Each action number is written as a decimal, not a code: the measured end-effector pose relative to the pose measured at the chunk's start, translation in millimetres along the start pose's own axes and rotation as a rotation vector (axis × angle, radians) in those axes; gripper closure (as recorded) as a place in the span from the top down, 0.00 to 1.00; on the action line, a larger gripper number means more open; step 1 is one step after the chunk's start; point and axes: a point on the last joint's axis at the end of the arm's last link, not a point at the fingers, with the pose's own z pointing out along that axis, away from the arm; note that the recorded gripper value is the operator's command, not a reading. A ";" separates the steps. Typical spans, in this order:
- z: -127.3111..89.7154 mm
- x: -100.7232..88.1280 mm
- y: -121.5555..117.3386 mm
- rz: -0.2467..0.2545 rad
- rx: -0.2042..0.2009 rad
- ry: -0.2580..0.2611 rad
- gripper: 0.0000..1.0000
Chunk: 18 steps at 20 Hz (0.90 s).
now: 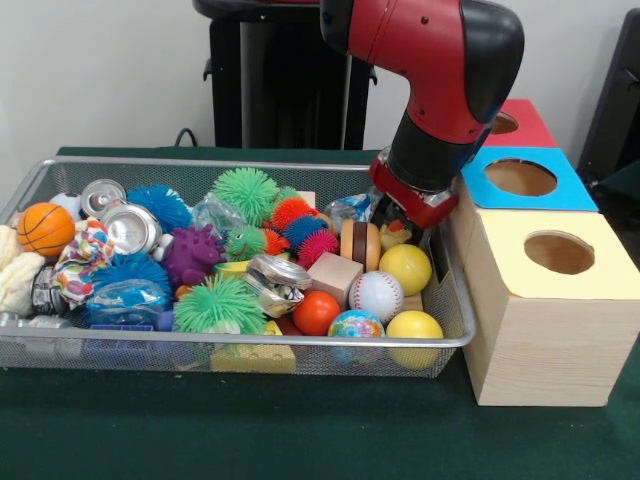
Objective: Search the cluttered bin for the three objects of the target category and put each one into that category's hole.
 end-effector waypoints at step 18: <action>-1.6 -2.7 3.0 -0.005 -0.019 -0.037 0.00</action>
